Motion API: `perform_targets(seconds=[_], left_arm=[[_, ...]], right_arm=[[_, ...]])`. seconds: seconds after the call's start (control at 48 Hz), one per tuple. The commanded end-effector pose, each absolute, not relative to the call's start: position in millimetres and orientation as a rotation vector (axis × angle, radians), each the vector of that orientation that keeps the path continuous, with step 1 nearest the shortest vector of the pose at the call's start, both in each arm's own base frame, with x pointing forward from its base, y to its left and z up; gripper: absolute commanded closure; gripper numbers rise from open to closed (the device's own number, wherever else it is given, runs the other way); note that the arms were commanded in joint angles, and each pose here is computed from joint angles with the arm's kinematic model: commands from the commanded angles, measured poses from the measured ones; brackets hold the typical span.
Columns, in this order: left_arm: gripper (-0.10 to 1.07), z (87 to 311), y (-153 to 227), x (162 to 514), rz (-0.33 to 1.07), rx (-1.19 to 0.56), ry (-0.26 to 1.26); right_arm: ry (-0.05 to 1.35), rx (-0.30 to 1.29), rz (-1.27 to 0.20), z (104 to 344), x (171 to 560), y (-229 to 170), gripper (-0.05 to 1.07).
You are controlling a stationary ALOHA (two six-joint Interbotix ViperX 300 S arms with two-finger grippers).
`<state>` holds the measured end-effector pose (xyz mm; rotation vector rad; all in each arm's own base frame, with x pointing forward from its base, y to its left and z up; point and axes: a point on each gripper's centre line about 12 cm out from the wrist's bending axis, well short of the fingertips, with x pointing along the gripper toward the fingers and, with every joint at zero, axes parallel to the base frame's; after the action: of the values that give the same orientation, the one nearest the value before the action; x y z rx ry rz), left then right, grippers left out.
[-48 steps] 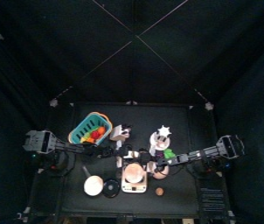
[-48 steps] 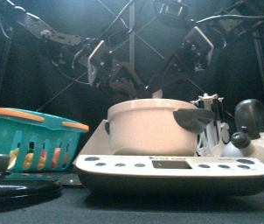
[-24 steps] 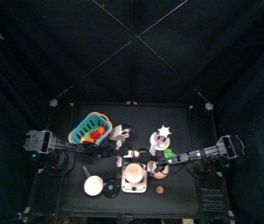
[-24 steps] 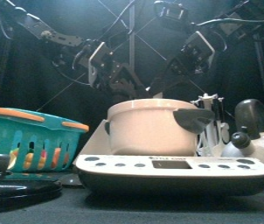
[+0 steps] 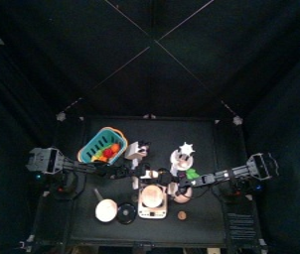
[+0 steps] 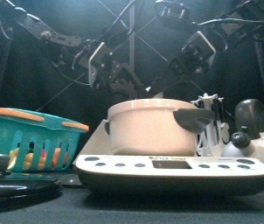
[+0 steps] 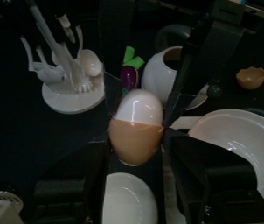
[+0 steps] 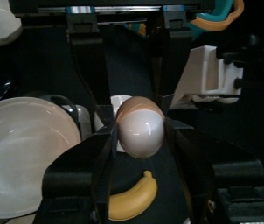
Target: Peel other half of shell
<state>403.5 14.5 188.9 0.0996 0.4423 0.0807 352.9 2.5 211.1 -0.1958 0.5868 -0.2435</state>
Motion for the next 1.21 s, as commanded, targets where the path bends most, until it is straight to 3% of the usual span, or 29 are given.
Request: perform_targets(seconds=[0.0, 1.188], left_arm=[[0.25, 197, 16, 404, 0.088, 0.098, 0.415], [0.25, 192, 16, 399, 0.088, 0.097, 0.431]], right_arm=[[0.550, -0.184, -0.255, 224, 350, 0, 0.40], [0.548, -0.170, -0.271, 226, 334, -2, 0.40]])
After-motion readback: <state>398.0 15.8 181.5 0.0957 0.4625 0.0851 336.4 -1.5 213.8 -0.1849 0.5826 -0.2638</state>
